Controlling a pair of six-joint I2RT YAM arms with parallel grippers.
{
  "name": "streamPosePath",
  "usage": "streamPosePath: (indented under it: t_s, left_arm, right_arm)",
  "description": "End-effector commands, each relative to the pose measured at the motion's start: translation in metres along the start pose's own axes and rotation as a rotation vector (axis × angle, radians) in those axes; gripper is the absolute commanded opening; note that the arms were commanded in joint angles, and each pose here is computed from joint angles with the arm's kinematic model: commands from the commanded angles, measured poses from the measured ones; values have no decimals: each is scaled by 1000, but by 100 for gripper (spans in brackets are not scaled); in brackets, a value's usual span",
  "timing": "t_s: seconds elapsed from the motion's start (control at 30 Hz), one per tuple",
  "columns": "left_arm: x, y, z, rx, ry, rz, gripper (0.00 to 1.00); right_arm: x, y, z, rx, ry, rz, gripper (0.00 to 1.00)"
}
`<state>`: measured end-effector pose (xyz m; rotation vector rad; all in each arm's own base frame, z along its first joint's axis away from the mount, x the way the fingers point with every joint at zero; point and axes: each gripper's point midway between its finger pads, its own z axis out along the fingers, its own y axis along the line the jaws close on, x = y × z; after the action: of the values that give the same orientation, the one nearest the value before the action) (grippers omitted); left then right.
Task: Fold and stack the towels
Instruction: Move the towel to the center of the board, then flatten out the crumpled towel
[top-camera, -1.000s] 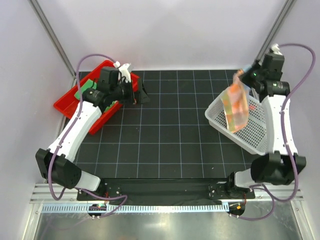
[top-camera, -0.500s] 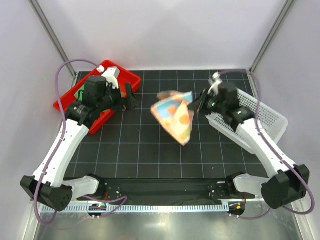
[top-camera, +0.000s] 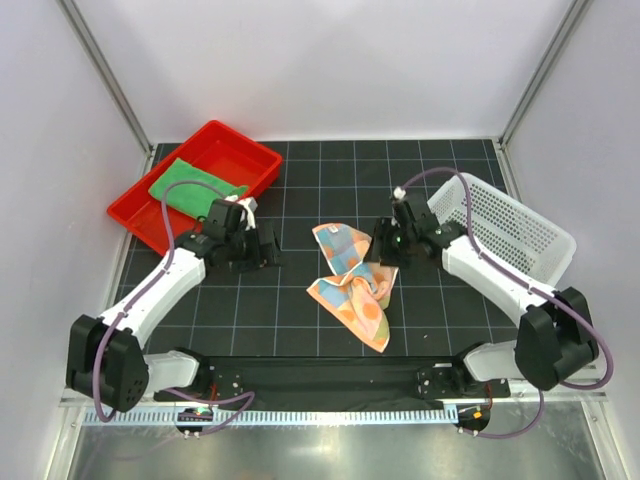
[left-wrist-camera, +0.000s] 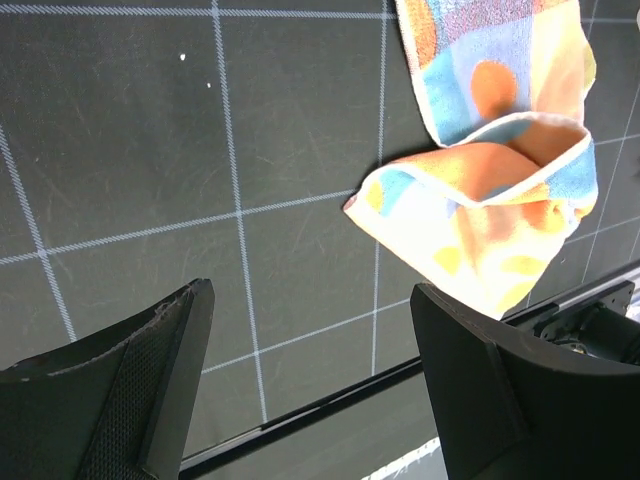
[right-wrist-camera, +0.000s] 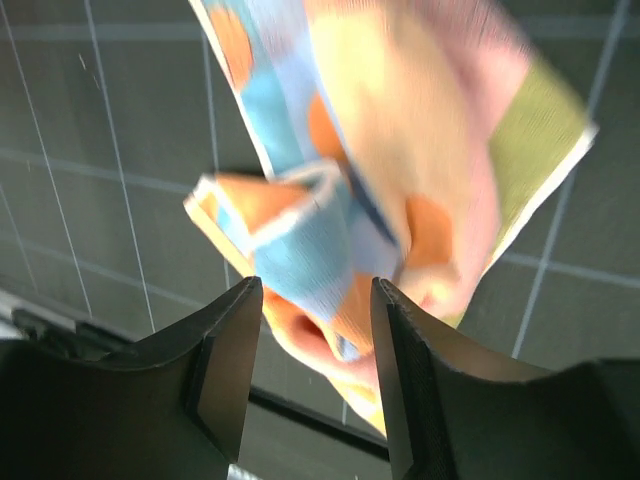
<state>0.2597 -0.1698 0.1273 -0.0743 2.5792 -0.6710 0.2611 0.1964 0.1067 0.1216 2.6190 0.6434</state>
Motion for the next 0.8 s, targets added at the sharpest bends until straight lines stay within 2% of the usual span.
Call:
streamPosePath:
  t_s: [0.0, 0.1, 0.13, 0.27, 0.3, 0.37, 0.4, 0.57, 0.67, 0.77]
  left_arm:
    - [-32, -20, -8, 69, -145, 21, 83]
    - [-27, -32, 10, 134, -74, 42, 81]
    - [-28, -35, 16, 143, -60, 48, 80]
    - [-64, -55, 43, 171, -93, 31, 78]
    - [-78, -57, 56, 150, -99, 2, 77]
    - [-94, -62, 61, 141, -120, -7, 77]
    - [-105, -61, 60, 118, -147, -17, 77]
    - [-104, -48, 59, 70, -197, -20, 76]
    - [-87, -36, 70, 64, -173, -52, 77]
    - [-71, -35, 85, 104, -129, -95, 75]
  right_arm:
    - [-31, -8, -10, 187, -63, -55, 53]
    - [-34, -3, -3, 187, -69, -15, 53]
    - [-40, -2, -1, 190, -89, -24, 56]
    - [-96, 26, 9, 147, -196, -137, 61]
    - [-98, 32, 31, 116, -165, -186, 61]
    - [-111, 38, 50, 117, -157, -215, 61]
    - [-99, 19, 69, 186, -80, -236, 63]
    - [-78, -9, 99, 234, -14, -309, 67]
    - [-61, -10, 103, 194, 14, -303, 61]
    - [-36, 2, 90, 122, 5, -296, 34]
